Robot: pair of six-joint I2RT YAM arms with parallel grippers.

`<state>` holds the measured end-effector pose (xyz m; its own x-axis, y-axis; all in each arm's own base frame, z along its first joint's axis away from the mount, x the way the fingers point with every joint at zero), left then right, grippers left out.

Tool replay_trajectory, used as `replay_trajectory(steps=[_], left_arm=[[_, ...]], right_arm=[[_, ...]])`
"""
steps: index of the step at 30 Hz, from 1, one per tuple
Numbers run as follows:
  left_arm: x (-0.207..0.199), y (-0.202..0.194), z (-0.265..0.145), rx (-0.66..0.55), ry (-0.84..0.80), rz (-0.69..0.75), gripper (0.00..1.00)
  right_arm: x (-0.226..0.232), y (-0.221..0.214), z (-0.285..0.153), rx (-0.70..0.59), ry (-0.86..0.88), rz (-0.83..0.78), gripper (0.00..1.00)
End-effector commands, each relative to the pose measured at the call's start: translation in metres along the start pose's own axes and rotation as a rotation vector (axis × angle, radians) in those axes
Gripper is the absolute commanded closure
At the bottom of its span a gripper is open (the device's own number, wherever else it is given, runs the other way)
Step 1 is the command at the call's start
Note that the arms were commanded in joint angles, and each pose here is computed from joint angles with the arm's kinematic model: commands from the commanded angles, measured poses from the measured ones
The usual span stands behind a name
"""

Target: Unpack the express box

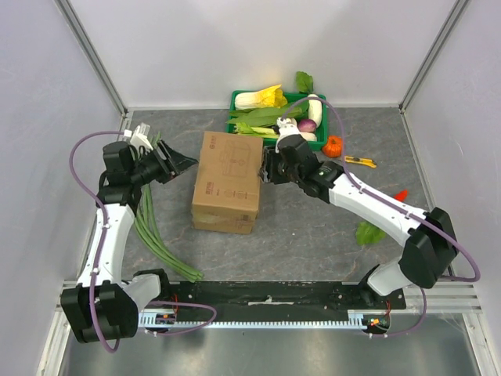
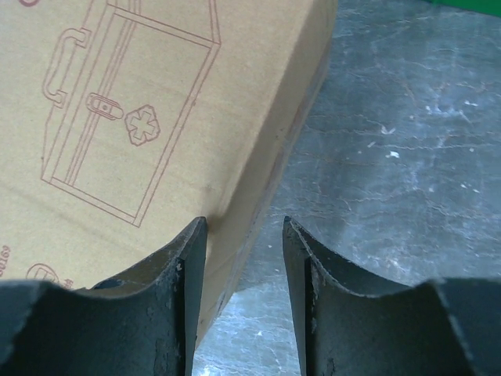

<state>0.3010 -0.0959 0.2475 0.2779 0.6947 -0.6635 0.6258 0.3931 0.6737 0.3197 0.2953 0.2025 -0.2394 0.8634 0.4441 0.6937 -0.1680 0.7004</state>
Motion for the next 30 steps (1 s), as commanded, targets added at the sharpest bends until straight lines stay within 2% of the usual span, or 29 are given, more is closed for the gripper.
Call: replay_trajectory(steps=[1,9,17,21,30], left_arm=[[-0.022,0.034,-0.005,-0.085,-0.038,0.094,0.32],[-0.008,0.037,-0.004,-0.105,0.045,0.061,0.30],[0.054,0.014,-0.001,-0.043,0.358,-0.109,0.30],[0.055,0.004,0.007,0.000,0.321,-0.147,0.30],[0.041,0.002,0.014,0.011,0.218,-0.153,0.30]], right_arm=[[-0.058,-0.040,-0.010,0.105,-0.206,-0.026,0.50],[-0.091,-0.063,-0.020,0.138,-0.304,-0.037,0.50],[-0.123,-0.072,-0.022,0.128,-0.441,-0.038,0.51],[-0.130,-0.052,-0.034,0.056,-0.506,-0.050,0.51],[-0.139,0.001,-0.076,-0.127,-0.634,-0.048,0.36]])
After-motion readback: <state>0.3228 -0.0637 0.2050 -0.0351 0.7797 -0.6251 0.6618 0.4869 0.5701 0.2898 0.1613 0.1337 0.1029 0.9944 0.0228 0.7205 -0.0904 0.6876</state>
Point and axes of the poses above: each gripper's point midway between its finger pads, its own z axis out along the fingers, its own x axis along the line the jaws close on, y = z × x, the point moved 1 cm from there along -z, back along the fingers, and after that the axes turned 8 degrees about z, right-handed, at the moved point
